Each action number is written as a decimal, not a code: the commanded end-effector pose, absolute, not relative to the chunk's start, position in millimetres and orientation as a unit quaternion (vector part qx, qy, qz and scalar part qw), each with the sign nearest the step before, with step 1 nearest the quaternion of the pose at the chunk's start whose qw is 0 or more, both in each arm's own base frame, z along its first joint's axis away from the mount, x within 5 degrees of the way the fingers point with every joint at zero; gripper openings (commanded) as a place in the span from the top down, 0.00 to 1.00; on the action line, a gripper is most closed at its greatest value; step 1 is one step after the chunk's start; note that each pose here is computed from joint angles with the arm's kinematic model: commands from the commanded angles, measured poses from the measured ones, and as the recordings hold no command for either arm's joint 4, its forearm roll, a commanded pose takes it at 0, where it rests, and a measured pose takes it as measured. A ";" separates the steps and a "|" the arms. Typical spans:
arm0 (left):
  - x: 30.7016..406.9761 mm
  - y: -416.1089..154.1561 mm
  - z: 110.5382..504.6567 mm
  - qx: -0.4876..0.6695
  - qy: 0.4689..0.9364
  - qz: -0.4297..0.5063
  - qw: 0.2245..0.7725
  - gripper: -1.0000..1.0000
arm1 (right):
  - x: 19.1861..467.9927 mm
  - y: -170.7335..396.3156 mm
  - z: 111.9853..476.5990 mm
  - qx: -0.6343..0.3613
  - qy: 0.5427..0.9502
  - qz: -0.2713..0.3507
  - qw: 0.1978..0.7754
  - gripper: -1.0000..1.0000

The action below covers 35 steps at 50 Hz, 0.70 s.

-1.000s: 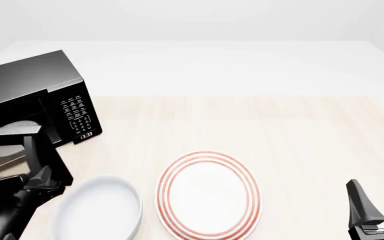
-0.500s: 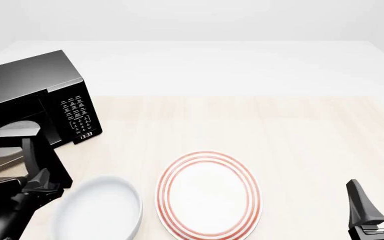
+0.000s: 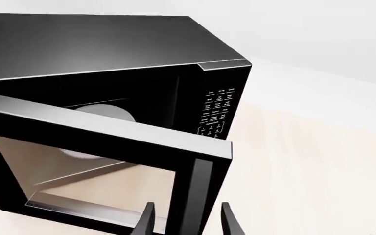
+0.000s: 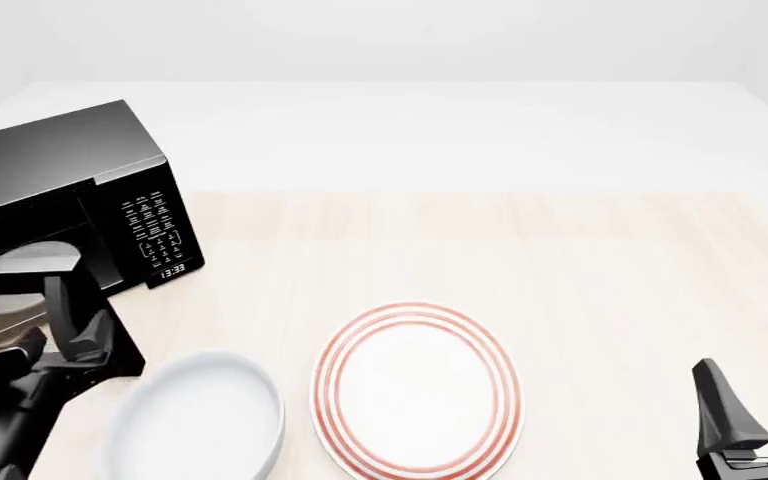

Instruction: Open the microwave.

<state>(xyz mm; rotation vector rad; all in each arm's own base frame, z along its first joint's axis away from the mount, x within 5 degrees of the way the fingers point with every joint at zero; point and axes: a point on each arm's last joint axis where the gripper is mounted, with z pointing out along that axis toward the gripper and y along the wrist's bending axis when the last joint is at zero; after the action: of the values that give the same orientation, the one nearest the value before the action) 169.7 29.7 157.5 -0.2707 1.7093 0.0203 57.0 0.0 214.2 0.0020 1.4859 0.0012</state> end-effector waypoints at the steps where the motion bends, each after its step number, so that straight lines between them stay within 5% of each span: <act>1: 176.5 33.0 173.1 -0.122 0.709 0.010 0.695 0.00 | 57.1 0.0 214.2 0.001 0.677 0.001 0.736 0.00; 35: 177.0 28.0 178.9 -0.102 0.708 0.009 0.699 0.00 | 57.1 0.0 214.2 0.001 0.677 0.001 0.736 0.00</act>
<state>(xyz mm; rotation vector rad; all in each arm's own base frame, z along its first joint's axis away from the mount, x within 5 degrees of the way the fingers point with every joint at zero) 179.2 29.6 174.4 -0.2439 1.5862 0.0172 57.1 0.0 214.2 0.0020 1.4860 0.0011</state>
